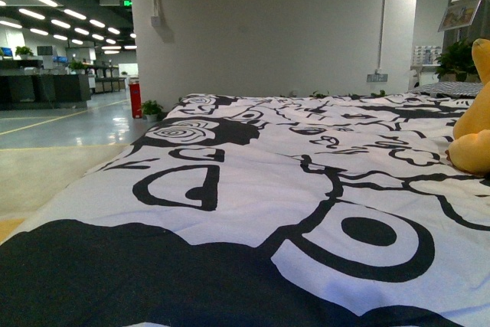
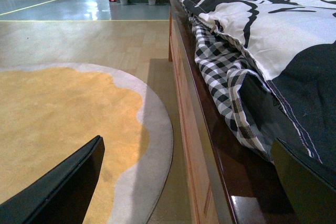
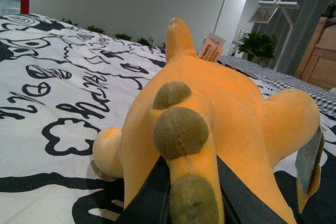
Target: Put away toys
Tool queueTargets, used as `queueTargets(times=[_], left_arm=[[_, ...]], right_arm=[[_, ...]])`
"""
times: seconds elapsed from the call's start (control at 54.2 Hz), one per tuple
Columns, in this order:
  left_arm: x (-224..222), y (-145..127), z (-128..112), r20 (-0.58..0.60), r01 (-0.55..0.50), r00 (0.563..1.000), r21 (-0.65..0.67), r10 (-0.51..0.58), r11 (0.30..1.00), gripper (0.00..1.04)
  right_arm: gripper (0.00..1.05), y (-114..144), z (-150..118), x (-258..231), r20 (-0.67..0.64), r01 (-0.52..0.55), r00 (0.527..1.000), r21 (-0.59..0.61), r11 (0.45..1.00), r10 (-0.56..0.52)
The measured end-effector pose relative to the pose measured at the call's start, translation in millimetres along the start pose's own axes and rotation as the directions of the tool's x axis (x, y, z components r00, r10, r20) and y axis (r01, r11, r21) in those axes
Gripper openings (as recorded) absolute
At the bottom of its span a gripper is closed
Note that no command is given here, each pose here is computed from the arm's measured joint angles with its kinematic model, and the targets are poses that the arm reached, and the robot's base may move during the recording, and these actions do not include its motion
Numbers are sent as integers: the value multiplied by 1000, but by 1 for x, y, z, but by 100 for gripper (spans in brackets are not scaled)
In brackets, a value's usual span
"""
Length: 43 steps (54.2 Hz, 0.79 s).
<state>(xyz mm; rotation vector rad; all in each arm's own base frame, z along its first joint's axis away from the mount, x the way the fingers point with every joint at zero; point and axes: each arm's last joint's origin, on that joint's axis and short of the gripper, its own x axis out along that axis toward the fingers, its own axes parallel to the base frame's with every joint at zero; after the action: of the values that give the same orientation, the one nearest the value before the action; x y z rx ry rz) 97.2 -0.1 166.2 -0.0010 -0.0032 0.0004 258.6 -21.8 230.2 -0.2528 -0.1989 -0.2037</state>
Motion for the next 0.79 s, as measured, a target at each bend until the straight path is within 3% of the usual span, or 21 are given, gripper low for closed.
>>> queueTargets(times=[0.166,0.314,0.517,0.793], left_arm=[[0,0,0,0,0,1000,0,0,1000,99],[0,0,0,0,0,1000,0,0,1000,99],[0,0,0,0,0,1000,0,0,1000,99],[0,0,0,0,0,1000,0,0,1000,99]], right_arm=[[6,-8,0,2,-21,-30,999,31,999,30],[6,-31,17,6,-25,-69,997,164,984,74],[6,-78,60,-7,57,-171,985,365,915,162],[6,-101,93,-54,163,-322,947,482,815,278]])
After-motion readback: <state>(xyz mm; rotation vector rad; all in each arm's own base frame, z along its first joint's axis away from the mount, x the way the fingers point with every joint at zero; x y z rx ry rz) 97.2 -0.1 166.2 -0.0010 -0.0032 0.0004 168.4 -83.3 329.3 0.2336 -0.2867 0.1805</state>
